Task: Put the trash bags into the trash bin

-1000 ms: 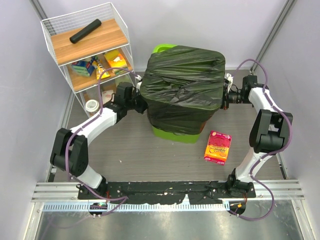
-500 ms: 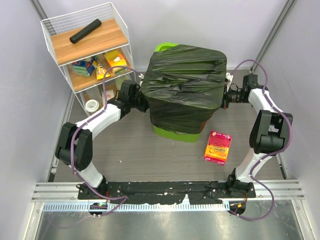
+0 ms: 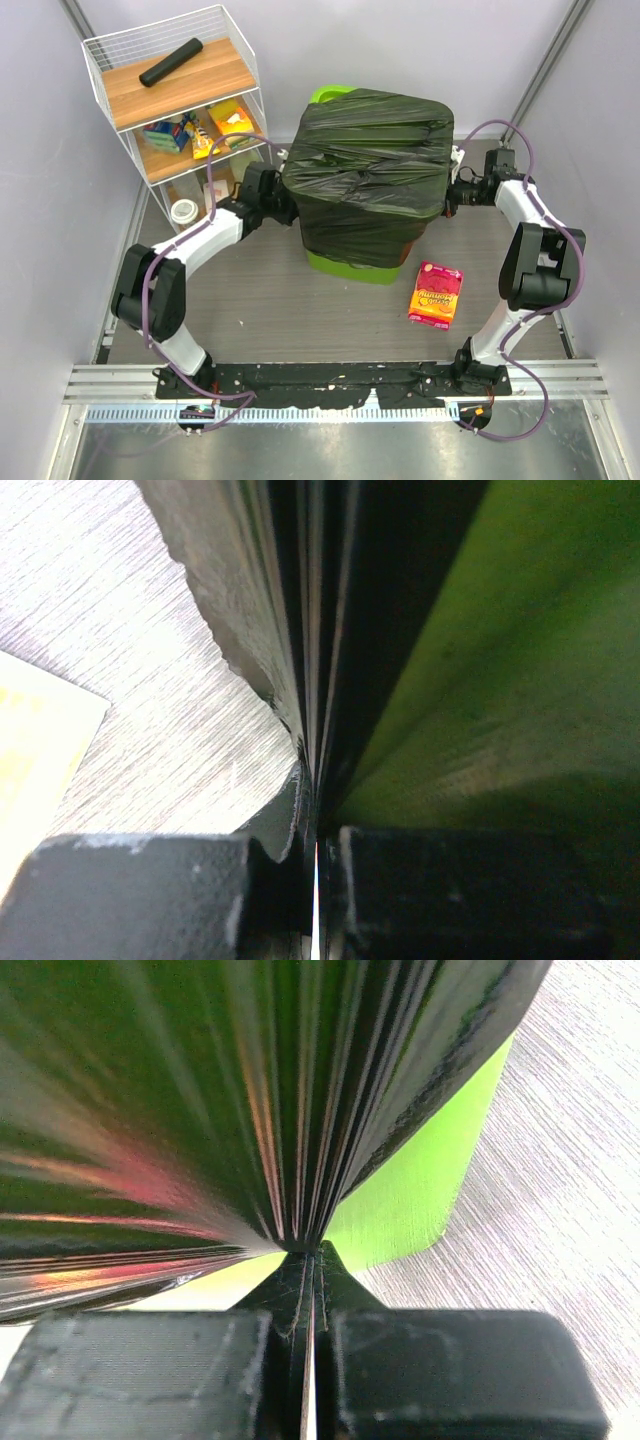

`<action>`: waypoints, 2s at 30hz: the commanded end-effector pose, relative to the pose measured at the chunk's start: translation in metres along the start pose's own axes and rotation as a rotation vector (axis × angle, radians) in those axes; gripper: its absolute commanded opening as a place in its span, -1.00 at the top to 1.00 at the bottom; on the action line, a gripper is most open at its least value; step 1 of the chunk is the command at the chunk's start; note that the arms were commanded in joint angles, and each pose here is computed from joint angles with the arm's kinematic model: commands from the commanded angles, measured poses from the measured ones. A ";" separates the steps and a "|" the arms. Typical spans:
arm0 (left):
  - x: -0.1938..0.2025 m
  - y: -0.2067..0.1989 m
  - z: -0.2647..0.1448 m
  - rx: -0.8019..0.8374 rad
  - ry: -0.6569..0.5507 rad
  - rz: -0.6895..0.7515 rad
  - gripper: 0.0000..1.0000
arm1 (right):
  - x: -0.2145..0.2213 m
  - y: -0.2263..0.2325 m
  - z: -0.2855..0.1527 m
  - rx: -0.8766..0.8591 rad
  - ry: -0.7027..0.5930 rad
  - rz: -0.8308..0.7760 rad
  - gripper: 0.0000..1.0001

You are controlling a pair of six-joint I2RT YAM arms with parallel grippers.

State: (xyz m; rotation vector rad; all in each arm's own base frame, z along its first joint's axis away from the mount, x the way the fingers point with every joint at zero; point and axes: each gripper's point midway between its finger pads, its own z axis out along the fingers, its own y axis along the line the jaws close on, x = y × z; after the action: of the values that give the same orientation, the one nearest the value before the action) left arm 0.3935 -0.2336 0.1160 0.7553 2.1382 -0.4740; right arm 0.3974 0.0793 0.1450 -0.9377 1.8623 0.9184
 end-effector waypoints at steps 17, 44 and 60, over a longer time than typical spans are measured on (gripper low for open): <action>0.115 -0.026 -0.073 0.036 0.430 0.062 -0.41 | -0.001 0.000 -0.048 0.225 0.205 -0.059 0.29; -0.120 -0.015 -0.217 0.019 -0.171 -0.048 -0.48 | -0.104 0.118 -0.182 0.595 0.260 -0.164 -0.37; -0.125 -0.108 -0.180 0.239 -0.197 0.008 -0.47 | -0.109 0.180 -0.195 0.611 0.208 -0.133 -0.40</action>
State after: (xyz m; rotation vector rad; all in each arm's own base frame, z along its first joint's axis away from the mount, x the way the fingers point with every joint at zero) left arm 0.2953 -0.2371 0.3158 0.7834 2.0073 -0.7084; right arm 0.2320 0.0128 0.3549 -0.8072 2.0218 0.0871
